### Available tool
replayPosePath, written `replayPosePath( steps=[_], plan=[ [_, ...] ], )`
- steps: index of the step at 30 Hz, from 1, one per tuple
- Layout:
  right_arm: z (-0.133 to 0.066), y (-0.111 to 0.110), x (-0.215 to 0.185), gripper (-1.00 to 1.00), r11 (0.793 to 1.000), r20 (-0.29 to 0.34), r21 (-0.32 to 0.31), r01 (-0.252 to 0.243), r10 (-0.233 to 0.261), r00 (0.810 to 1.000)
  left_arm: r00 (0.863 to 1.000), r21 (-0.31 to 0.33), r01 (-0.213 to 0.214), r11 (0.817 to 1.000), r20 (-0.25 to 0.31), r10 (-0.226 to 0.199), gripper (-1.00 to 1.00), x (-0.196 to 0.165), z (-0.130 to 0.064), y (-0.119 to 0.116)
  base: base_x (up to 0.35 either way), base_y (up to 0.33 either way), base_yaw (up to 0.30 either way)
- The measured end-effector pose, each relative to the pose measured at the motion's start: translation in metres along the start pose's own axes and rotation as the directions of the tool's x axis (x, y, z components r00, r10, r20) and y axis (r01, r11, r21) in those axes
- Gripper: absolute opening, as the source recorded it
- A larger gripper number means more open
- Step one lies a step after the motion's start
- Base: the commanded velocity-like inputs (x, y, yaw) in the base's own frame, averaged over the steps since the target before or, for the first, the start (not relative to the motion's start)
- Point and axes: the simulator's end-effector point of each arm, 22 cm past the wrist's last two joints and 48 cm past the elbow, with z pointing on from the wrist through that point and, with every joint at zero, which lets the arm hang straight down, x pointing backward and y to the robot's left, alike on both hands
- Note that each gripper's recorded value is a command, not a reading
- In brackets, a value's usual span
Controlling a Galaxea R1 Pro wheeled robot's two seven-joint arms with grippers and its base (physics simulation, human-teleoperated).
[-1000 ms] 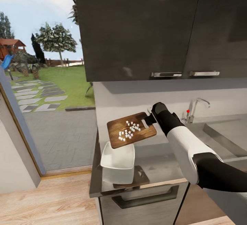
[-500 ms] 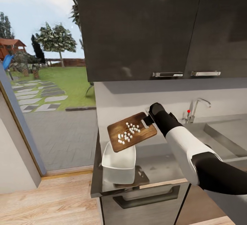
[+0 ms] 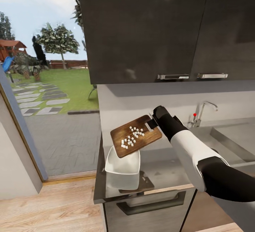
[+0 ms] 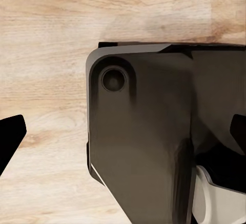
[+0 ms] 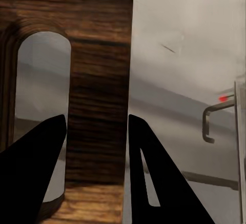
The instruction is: In the kitchen, take the Vidalia onion out of the sink, dice it on the chopping board with the paring knife, put the diced onion into the bowl on the countertop, then place both the paring knife and the chopping board into the sink.
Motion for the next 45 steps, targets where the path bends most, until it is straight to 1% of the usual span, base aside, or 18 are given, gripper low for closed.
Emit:
replayPosePath(
  steps=[8,17,24,34,37,39,45],
  plan=[
    [-0.001,0.001,-0.002,-1.0,1.0,0.007,-0.002,0.001,-0.001,1.0,1.0,0.0,0.0,1.0,0.0,0.0,1.0,0.0,0.0,0.0,0.0,0.0,0.0],
    [-0.001,-0.003,-0.003,-1.0,1.0,0.012,0.011,0.007,-0.007,1.0,1.0,0.0,0.0,1.0,-0.001,0.0,1.0,0.0,0.0,0.0,0.0,0.0,0.0],
    [-0.002,-0.01,-0.005,-1.0,0.997,0.013,0.063,0.035,-0.036,0.999,1.0,0.0,0.0,1.0,0.0,0.0,1.0,0.0,0.0,0.0,0.0,0.0,0.0],
    [-0.003,-0.012,-0.008,-1.0,0.996,0.019,0.078,0.04,-0.041,0.999,1.0,0.0,0.0,1.0,0.0,0.0,1.0,0.0,0.0,0.0,0.0,0.0,0.0],
    [-0.006,-0.008,-0.013,-1.0,0.992,0.023,0.101,0.072,-0.075,0.997,1.0,0.0,0.0,1.0,0.0,0.0,1.0,0.0,0.0,0.0,0.0,0.0,0.0],
    [-0.008,-0.011,-0.017,-1.0,0.983,0.024,0.147,0.109,-0.114,0.993,1.0,0.0,0.0,1.0,-0.001,0.0,1.0,0.0,0.0,0.0,0.0,0.0,0.0],
    [-0.009,-0.011,-0.019,-1.0,0.979,0.026,0.162,0.121,-0.127,0.992,1.0,0.0,0.0,1.0,0.0,0.0,1.0,0.0,0.0,0.0,0.0,0.0,0.0]
  ],
)
